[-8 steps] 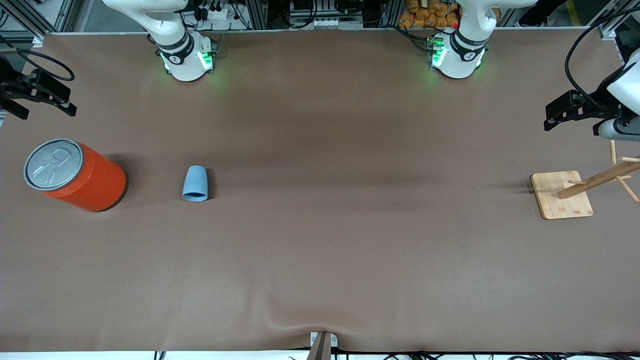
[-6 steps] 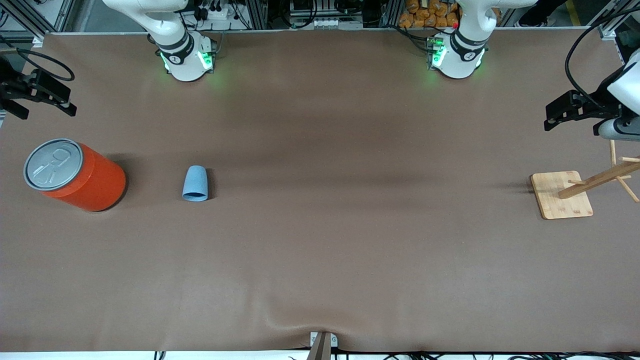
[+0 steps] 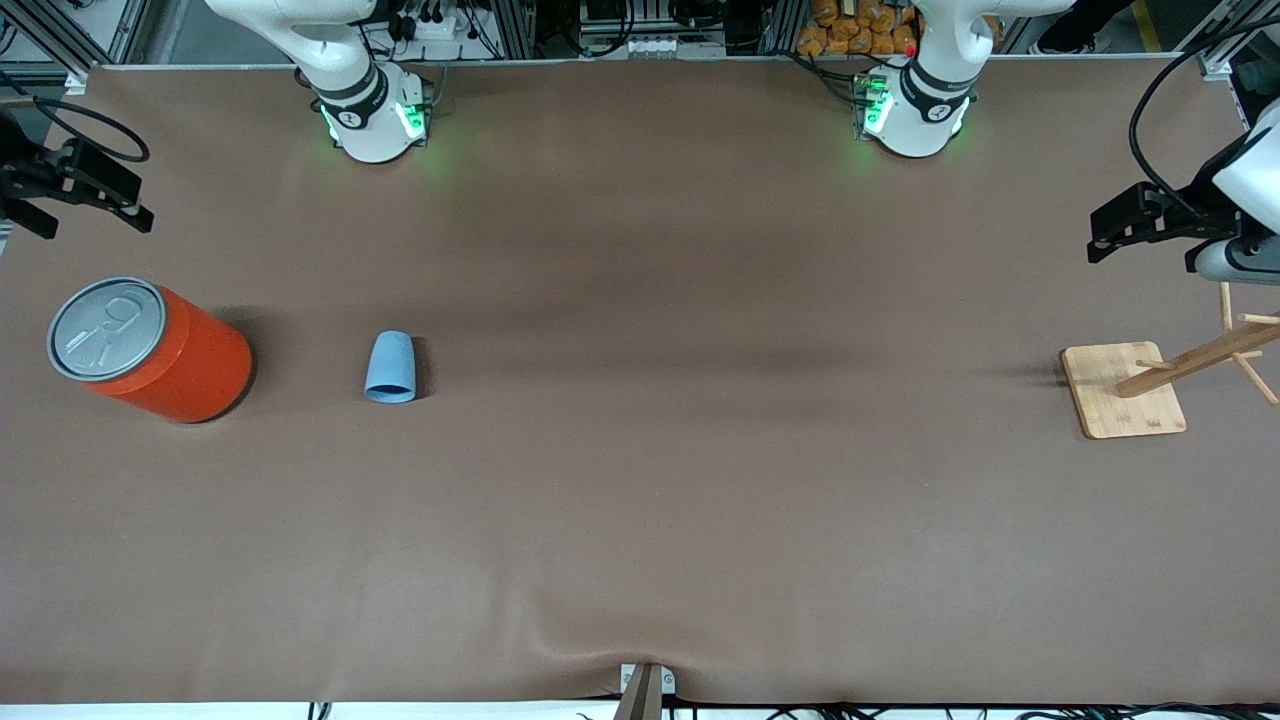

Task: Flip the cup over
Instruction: 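Move the right gripper toward the light blue cup, then lower the right gripper over the blue cup and close on it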

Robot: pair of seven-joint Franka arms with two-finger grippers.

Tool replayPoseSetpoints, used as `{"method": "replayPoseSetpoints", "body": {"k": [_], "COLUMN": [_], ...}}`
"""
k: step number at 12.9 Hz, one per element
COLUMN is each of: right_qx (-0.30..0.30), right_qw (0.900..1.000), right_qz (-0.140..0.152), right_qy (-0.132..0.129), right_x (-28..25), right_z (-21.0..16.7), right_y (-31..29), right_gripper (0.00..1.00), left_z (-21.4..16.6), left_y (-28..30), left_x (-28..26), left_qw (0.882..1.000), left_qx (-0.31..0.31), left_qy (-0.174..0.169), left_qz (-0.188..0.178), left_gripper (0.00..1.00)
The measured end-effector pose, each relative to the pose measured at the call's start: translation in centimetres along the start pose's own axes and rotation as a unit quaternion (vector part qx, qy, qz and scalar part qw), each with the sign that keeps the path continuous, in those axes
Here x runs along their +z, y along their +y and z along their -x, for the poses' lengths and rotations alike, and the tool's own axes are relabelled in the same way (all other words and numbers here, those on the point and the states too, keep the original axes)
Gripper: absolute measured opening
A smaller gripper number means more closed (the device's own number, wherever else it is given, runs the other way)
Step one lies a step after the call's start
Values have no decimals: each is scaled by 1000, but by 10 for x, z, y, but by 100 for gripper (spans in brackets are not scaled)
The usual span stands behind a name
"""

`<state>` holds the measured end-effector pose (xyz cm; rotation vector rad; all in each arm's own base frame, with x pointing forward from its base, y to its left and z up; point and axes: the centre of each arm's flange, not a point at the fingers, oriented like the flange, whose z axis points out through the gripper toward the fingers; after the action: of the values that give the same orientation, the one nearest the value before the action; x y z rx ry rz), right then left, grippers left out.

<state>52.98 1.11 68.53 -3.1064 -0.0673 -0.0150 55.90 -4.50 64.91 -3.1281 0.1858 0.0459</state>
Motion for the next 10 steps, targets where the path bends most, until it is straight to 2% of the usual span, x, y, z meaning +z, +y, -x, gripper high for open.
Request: {"method": "replayPoseSetpoints", "body": {"k": [2, 6, 8, 10], "right_qx": [1, 1, -3, -7], "right_qw": [1000, 997, 993, 990], "right_qz": [-1, -6, -33, -49], "right_qy": [-13, -83, -115, -131], "right_x": [11, 86, 123, 171], "right_z": [-6, -43, -48, -49], "right_y": [1, 5, -3, -14], "right_gripper": [100, 100, 100, 100], "left_z": [0, 0, 0, 0], "left_y": [-1, 0, 0, 0], "left_x": [0, 0, 0, 0], "left_qw": [1000, 1000, 1000, 1000], "left_qx": [-1, 0, 0, 0], "left_qy": [0, 0, 0, 0], "left_qz": [0, 0, 0, 0], "left_gripper": [100, 100, 100, 100]}}
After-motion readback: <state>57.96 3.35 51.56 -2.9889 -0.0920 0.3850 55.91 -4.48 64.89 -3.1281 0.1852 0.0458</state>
